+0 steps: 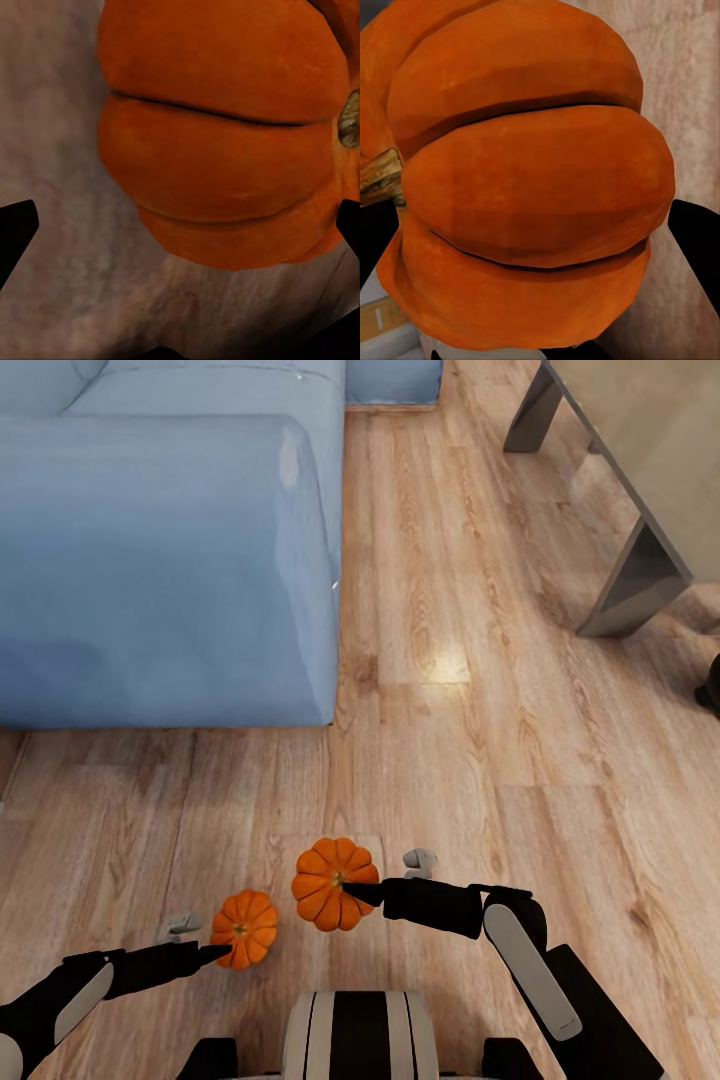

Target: Place each of the two pumpkins and all three candles from the living room inside a cabinet in the living room (use any cabinet), then make sure every cabinet is closed, and position the cauldron so it is next to a table in the living room.

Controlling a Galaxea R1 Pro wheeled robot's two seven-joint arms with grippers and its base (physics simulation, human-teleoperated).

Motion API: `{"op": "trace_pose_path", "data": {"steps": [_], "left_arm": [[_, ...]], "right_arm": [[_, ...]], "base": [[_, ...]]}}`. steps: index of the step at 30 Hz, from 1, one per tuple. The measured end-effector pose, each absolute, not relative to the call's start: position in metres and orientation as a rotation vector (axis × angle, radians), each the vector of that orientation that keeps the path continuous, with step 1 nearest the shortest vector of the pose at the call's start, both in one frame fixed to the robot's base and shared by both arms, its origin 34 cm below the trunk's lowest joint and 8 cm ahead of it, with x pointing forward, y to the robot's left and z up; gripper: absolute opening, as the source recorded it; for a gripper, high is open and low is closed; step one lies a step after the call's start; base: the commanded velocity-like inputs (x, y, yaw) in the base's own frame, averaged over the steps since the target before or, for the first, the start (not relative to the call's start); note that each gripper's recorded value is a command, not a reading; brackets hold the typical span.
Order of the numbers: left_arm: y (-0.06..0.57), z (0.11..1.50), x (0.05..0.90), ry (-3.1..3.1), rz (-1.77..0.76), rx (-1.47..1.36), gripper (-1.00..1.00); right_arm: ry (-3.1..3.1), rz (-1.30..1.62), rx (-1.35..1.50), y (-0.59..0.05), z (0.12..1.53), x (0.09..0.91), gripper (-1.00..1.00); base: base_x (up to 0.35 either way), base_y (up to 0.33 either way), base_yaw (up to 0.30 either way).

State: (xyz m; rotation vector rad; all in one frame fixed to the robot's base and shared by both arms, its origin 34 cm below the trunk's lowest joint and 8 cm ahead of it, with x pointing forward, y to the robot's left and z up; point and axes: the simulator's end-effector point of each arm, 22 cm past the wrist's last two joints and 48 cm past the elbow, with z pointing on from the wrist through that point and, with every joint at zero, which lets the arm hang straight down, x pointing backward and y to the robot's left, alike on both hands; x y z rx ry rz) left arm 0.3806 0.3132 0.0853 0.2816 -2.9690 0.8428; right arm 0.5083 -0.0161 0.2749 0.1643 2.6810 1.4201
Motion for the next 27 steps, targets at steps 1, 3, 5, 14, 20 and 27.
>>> {"op": "trace_pose_path", "data": {"steps": [1,3,5,14,20,27], "left_arm": [[0.3124,0.0848,0.3797,-2.965,0.851,0.283,1.00],[0.3092,0.0844,0.3779,-2.953,0.877,0.290,1.00],[0.3092,0.0842,0.3779,-2.953,0.875,0.292,1.00],[0.3123,0.0844,0.3778,-2.954,0.868,0.292,1.00],[0.3107,0.0853,0.3764,-2.949,0.878,0.283,1.00],[0.3134,0.0836,0.3767,-2.955,0.857,0.288,1.00]], "right_arm": [[2.683,1.425,0.170,-0.0158,0.2735,0.5073,-1.00],[2.693,1.421,0.172,-0.0164,0.2689,0.5052,-1.00],[2.690,1.426,0.175,-0.0160,0.2696,0.5053,-1.00],[2.691,1.424,0.174,-0.0162,0.2694,0.5054,-1.00],[2.691,1.424,0.174,-0.0161,0.2695,0.5054,-1.00],[2.691,1.424,0.174,-0.0162,0.2695,0.5054,-1.00]], "base": [[0.000,0.000,0.000],[0.000,0.000,0.000],[0.000,0.000,0.000],[0.000,0.000,0.000],[0.064,0.000,0.000],[0.061,0.000,0.000]]}}
